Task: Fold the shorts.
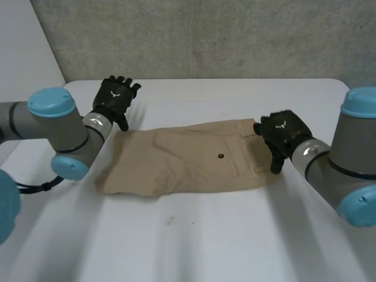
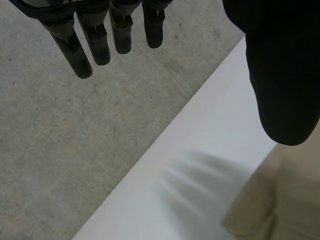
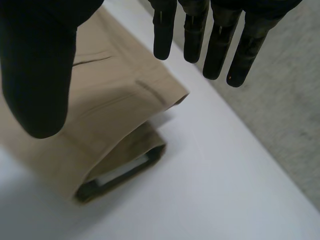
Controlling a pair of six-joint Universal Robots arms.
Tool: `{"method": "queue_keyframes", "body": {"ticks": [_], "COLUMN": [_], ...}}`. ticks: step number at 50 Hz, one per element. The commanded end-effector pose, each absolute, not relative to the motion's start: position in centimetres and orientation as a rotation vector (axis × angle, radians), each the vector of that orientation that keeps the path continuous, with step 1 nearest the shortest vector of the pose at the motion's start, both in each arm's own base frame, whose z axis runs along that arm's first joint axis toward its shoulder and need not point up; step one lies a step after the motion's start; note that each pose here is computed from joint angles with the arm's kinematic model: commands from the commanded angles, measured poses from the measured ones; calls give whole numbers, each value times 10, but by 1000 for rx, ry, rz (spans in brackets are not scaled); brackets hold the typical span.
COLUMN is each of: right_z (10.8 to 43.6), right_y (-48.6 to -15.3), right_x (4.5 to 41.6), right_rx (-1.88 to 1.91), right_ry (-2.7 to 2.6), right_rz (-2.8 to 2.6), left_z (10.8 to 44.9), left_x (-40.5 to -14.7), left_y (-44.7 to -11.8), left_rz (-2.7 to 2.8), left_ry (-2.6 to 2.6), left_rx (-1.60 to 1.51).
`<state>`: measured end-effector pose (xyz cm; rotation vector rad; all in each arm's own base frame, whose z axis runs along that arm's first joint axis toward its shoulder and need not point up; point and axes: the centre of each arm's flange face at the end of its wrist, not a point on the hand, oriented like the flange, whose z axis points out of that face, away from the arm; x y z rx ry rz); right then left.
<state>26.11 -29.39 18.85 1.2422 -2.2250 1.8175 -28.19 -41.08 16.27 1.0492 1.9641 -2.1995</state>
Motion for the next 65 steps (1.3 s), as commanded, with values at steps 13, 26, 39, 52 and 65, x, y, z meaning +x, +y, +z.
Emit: {"method": "queue_keyframes", "body": {"ticks": [13, 26, 39, 52, 65], "right_z": [137, 119, 145, 173, 231], "right_y": [-291, -302, -314, -326, -267], "right_x": [238, 246, 208, 146, 282], "right_rx": [1219, 1230, 942, 839, 1380], "right_ry": [-2235, -2197, -2289, -2256, -1958], "right_rz": [1856, 1922, 1943, 1772, 2193], "left_z": [199, 197, 212, 224, 229], "left_x": [-250, -242, -238, -228, -230], "left_y": [-303, -279, -271, -256, -246], "left_rz": [-2187, -2154, -2192, -2224, -2246], "left_ry": [2411, 2447, 2411, 2376, 2366], "left_rx": [810, 808, 791, 771, 779]}}
